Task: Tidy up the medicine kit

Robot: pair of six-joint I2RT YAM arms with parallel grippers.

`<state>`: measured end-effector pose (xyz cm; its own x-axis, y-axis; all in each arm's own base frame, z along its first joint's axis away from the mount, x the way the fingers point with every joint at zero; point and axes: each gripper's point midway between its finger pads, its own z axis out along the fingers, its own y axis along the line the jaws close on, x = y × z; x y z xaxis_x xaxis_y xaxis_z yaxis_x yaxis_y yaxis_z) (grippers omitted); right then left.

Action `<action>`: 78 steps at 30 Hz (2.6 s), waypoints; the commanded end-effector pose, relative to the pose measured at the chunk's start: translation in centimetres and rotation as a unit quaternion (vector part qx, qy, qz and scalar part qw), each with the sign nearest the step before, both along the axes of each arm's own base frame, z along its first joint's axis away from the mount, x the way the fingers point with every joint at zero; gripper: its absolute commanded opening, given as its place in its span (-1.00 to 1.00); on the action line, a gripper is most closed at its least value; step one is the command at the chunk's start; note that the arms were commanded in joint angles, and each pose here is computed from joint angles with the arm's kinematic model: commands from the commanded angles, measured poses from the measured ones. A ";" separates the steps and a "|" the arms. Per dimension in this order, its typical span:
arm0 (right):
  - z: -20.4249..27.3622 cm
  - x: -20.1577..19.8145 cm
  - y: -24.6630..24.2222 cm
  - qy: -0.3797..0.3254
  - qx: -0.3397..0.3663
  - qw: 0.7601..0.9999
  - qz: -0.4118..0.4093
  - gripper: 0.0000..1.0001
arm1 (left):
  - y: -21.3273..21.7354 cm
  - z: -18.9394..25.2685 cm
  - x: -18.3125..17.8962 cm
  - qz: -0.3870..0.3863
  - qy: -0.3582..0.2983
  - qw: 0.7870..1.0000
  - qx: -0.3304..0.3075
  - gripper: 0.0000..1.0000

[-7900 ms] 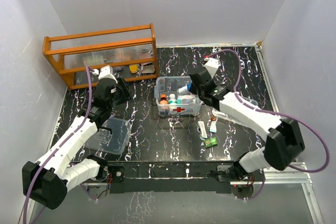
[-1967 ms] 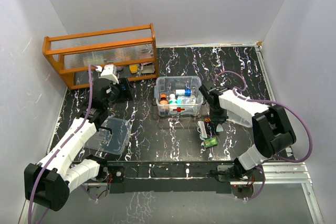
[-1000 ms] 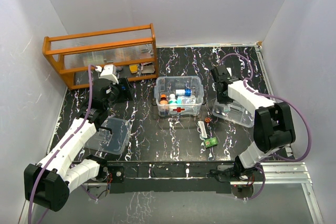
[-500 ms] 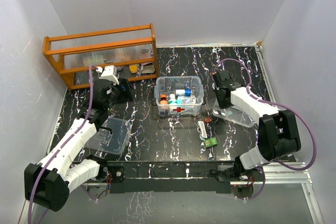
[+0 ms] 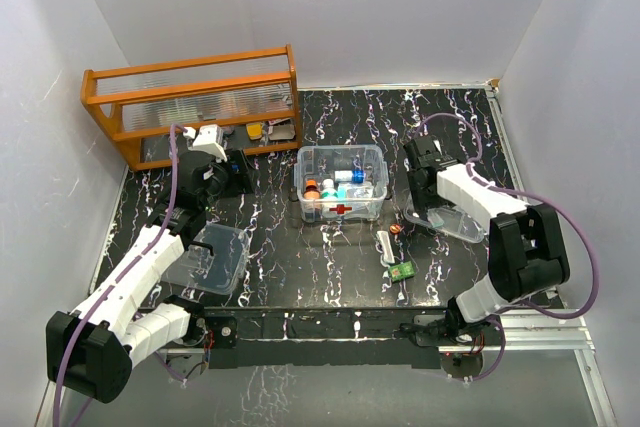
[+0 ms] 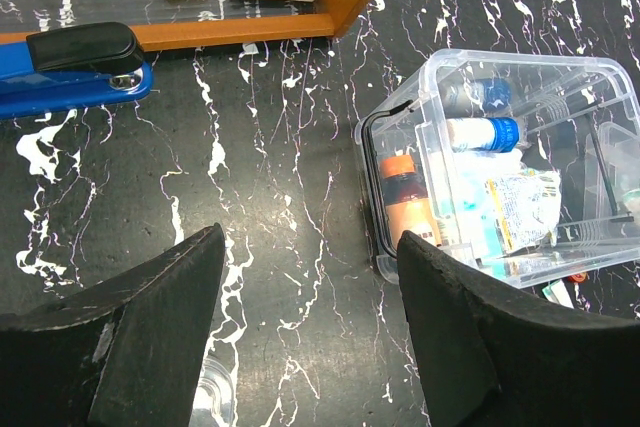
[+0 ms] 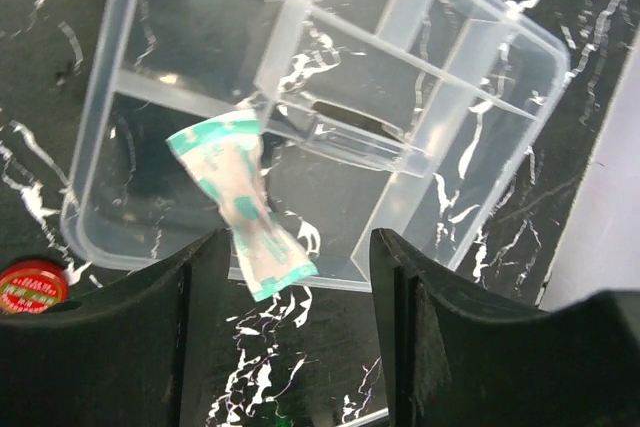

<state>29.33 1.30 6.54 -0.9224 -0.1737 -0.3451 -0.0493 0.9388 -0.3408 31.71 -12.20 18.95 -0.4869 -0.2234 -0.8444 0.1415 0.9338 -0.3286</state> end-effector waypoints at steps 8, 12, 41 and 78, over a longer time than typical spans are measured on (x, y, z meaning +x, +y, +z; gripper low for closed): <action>5.3 0.3 -7.5 -0.161 -0.033 0.942 -0.292 0.10 | 0.0 0.8 0.1 -0.002 -0.018 1.000 0.002 0.37; 5.1 -0.8 -10.7 -0.178 -0.041 0.919 -0.349 0.04 | 0.1 1.0 0.1 -0.001 -0.020 1.000 0.002 0.38; -2.4 -3.3 -9.3 -0.073 0.071 0.908 -0.406 0.01 | 0.0 2.6 -0.6 -0.001 -0.046 0.999 -0.005 0.39; 3.0 -2.5 0.7 -0.131 0.326 0.902 -0.253 0.08 | -0.1 1.9 -0.2 0.004 -0.034 0.999 -0.005 0.40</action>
